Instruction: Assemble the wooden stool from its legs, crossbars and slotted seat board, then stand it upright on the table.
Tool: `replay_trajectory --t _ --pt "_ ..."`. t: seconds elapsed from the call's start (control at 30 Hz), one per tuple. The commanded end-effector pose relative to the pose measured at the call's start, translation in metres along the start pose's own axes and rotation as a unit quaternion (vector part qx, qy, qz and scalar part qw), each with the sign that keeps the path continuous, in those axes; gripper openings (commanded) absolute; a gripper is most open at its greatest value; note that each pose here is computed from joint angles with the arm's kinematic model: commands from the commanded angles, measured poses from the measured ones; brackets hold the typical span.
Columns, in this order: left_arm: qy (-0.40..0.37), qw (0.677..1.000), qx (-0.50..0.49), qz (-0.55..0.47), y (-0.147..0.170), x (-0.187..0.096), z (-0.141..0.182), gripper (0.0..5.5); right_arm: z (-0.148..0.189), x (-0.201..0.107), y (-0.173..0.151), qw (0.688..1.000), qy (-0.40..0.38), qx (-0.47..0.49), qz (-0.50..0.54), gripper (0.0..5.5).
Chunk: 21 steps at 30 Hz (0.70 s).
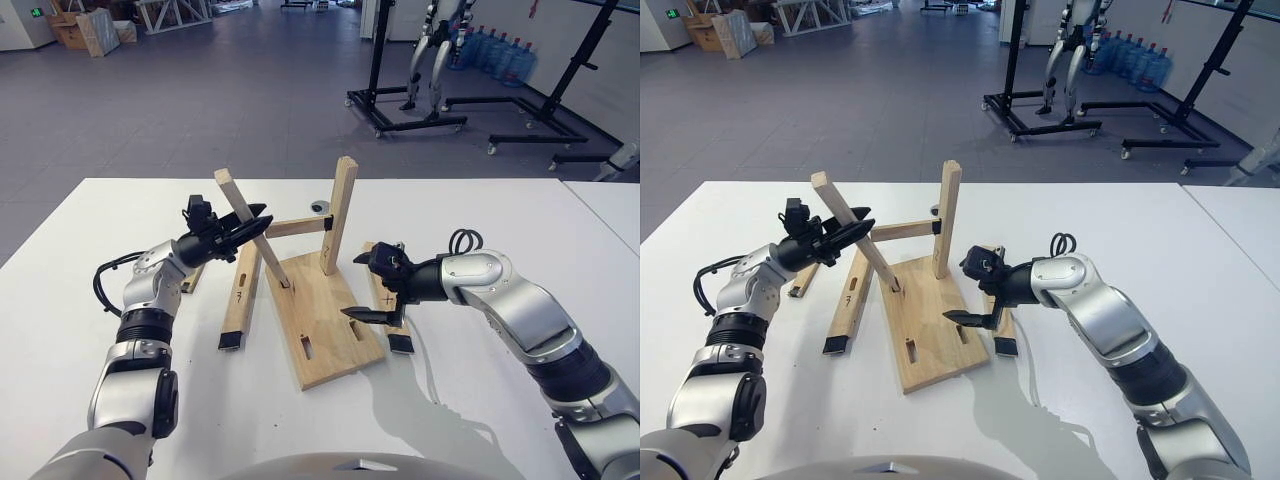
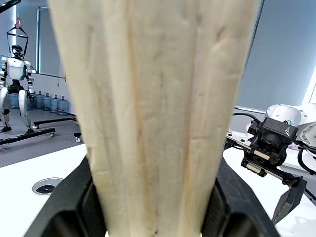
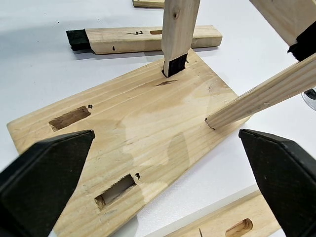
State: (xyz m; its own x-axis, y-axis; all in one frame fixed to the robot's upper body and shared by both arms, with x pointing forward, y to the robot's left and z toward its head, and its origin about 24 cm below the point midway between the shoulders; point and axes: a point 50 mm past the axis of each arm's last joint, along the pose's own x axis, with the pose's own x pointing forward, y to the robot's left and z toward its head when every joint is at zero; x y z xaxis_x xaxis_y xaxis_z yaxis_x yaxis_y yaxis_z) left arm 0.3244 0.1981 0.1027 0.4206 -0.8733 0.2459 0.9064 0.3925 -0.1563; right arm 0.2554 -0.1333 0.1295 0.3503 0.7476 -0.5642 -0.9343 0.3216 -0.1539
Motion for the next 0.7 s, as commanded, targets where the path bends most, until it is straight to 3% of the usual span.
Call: replay_trajectory --t 0.03,0.7 --pt "0.024 1.000 0.008 -0.005 0.001 0.000 0.003 2.02 0.002 0.000 0.001 1.000 -0.001 0.000 -0.001 5.40" --pt "0.079 0.996 0.007 -0.033 -0.004 0.000 -0.007 2.02 0.002 0.001 0.002 1.000 -0.003 -0.004 -0.001 5.40"
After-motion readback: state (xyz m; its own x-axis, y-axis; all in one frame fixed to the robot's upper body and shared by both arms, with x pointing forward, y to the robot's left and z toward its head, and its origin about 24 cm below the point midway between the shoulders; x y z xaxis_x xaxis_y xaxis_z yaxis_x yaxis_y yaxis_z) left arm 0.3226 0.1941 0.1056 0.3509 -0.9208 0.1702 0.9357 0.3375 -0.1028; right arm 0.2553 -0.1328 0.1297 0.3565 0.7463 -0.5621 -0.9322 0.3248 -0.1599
